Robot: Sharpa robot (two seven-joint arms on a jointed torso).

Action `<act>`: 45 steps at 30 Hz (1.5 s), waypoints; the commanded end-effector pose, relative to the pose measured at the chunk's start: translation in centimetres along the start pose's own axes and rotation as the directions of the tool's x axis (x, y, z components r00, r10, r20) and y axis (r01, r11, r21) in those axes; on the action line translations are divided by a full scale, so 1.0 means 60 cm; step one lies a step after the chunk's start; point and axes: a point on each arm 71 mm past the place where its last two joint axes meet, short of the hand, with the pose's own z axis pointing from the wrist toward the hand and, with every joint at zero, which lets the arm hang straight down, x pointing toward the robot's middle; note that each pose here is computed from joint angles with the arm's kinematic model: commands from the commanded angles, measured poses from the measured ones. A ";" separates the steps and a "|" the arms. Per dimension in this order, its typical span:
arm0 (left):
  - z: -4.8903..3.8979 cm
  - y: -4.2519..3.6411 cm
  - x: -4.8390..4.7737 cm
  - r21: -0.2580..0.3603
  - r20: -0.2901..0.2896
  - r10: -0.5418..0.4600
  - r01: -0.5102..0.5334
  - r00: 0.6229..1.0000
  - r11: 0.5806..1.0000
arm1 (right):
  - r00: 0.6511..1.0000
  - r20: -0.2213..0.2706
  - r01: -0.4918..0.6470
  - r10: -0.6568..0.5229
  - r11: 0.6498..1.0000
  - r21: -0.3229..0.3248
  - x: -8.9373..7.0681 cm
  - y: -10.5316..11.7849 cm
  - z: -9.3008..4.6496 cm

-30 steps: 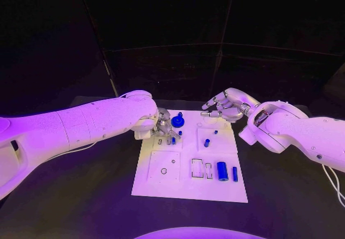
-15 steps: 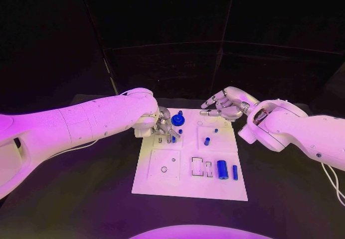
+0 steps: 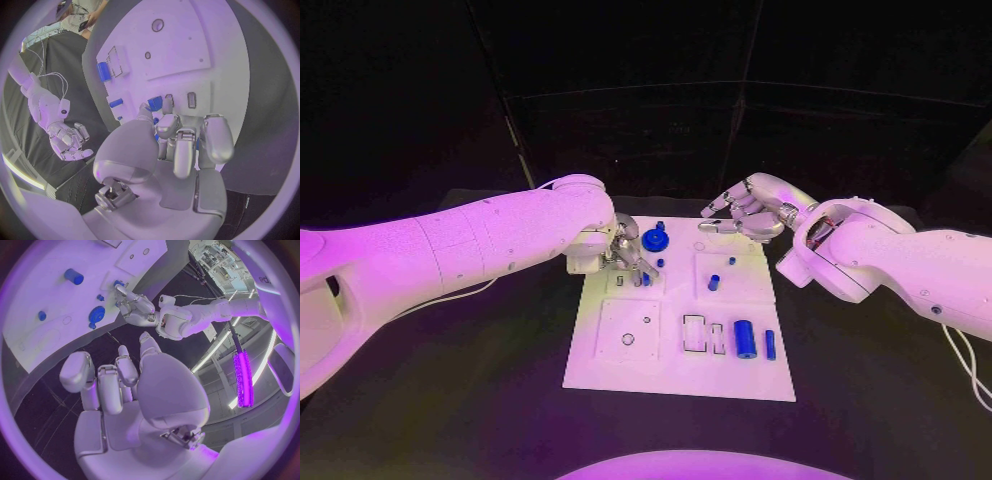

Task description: Assemble the parts on the task board

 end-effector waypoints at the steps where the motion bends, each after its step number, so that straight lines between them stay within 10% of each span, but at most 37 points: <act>1: 0.000 0.001 0.000 0.012 -0.022 0.016 -0.016 1.000 1.000 | 1.000 0.003 0.018 -0.018 1.000 -0.003 -0.002 0.002 0.000; 26: -0.008 0.012 0.003 0.052 -0.052 -0.045 0.048 0.998 0.997 | 1.000 0.007 0.022 -0.022 1.000 0.005 -0.004 -0.002 0.001; 45: -0.044 0.034 0.006 0.128 0.135 -0.220 0.203 0.966 0.971 | 1.000 0.003 0.023 -0.023 1.000 0.021 -0.005 -0.006 0.000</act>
